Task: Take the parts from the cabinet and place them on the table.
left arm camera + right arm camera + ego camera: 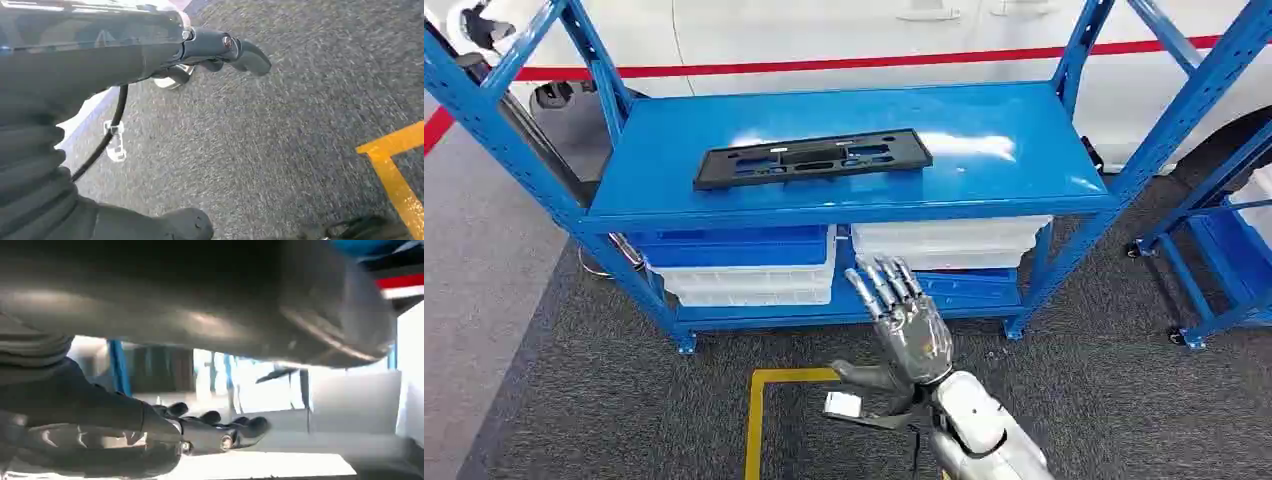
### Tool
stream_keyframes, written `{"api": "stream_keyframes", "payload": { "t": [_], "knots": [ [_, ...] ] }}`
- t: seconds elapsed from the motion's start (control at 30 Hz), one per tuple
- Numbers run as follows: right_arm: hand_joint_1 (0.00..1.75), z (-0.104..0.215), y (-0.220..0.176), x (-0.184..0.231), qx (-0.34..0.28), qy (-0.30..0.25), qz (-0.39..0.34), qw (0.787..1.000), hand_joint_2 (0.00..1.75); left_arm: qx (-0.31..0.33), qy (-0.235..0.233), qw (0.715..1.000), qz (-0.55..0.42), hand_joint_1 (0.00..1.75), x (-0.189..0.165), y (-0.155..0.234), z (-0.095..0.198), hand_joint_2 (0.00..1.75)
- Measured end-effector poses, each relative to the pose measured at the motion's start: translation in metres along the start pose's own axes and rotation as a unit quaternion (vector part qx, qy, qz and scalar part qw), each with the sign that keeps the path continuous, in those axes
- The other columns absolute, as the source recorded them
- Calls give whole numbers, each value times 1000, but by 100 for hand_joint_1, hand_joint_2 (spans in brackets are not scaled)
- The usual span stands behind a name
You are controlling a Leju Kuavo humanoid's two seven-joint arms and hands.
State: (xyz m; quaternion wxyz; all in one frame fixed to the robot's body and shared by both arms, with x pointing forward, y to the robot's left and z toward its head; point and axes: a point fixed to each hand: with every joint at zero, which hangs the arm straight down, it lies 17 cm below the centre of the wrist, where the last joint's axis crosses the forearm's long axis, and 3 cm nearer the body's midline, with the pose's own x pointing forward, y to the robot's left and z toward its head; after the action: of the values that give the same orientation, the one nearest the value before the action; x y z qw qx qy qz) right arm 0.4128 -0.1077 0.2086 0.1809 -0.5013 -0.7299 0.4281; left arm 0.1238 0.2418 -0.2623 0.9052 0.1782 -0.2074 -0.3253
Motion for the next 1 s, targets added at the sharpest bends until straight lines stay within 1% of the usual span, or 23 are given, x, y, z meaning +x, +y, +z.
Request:
{"api": "stream_keyframes", "payload": {
  "t": [0.07, 0.13, 0.23, 0.3, 0.37, 0.5, 0.63, 0.87, 1.0],
  "knots": [
    [0, -15, -8, -34, -23, 65, 27, 997, 0, 0, -4, 1000, -8, 0, 3, 0, 0, 175],
    [0, -28, -14, -56, -41, 90, 49, 994, 0, -4, -6, 1000, -17, 0, 5, -2, 0, 175],
    [0, -37, -17, -61, -49, 81, 72, 993, 0, -4, -8, 1000, -23, 0, 7, -2, 0, 175],
    [0, -45, -19, -70, -52, 68, 101, 991, 0, -7, -9, 1000, -28, 0, 8, -4, 1, 175],
    [0, -56, -29, -90, -62, 61, 132, 987, 0, -9, -10, 999, -31, 0, 9, -5, 1, 175],
    [0, -58, -35, -111, -67, 58, 157, 984, 0, -11, -11, 999, -34, 0, 9, -6, 1, 175],
    [0, -60, -39, -112, -72, 55, 159, 983, 0, -16, -15, 999, -35, 0, 13, -11, 3, 175],
    [0, -57, -35, -98, -71, 45, 143, 986, 0, -15, -20, 999, -36, 0, 17, -10, 2, 175],
    [0, -43, -20, -83, -53, 42, 126, 990, 0, -13, -18, 999, -31, 0, 17, -9, 2, 175]
  ]
}}
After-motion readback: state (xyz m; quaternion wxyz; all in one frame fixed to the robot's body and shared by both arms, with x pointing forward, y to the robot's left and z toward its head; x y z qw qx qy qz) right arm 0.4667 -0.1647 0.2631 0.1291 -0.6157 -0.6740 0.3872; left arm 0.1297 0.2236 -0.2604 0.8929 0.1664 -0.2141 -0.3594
